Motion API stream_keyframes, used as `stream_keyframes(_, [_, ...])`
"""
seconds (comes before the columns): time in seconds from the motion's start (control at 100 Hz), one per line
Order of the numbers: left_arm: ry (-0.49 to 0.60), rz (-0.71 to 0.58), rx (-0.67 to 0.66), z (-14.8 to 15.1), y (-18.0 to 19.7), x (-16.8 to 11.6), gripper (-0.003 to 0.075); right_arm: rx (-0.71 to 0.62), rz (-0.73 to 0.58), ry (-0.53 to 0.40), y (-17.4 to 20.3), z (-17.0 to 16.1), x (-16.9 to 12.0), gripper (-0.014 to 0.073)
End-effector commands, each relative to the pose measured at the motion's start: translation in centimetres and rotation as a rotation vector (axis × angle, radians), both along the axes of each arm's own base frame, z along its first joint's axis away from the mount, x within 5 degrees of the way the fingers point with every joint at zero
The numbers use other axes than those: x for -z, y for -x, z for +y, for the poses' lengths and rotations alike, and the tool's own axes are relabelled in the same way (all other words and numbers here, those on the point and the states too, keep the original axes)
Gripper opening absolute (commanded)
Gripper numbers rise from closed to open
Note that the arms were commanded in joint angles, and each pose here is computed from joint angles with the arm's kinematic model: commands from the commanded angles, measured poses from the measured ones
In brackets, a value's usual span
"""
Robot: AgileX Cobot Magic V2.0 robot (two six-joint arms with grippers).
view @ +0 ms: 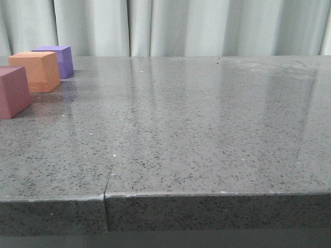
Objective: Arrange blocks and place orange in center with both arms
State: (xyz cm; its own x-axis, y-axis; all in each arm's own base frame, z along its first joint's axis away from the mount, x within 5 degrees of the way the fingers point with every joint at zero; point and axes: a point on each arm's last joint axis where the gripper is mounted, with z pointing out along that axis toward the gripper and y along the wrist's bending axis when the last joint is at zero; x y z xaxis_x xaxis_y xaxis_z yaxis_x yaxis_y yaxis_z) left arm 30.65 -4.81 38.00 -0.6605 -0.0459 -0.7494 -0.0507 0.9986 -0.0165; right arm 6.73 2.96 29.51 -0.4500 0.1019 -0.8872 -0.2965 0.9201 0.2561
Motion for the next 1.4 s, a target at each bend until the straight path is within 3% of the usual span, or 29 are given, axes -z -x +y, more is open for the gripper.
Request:
stream_keyframes(0.0, [0.009, -0.116, 0.013, 0.4, 1.8, -2.3, -0.0020, -0.004, -0.088, -0.021, -0.2, 0.1, -1.4, 0.0015])
stream_keyframes(0.37, [0.018, -0.184, 0.019, 1.6, 7.8, -2.6, -0.0020, -0.004, -0.088, -0.021, -0.2, 0.1, -1.4, 0.0015])
stream_keyframes(1.0, [0.102, -0.327, 0.038, 3.3, 17.5, -0.4, -0.0020, -0.004, -0.088, -0.021, -0.2, 0.1, -1.4, 0.0015])
stream_keyframes(1.39, [0.095, -0.232, 0.018, 3.8, 19.4, 3.0, -0.0020, -0.004, -0.088, -0.021, -0.2, 0.1, -1.4, 0.0015])
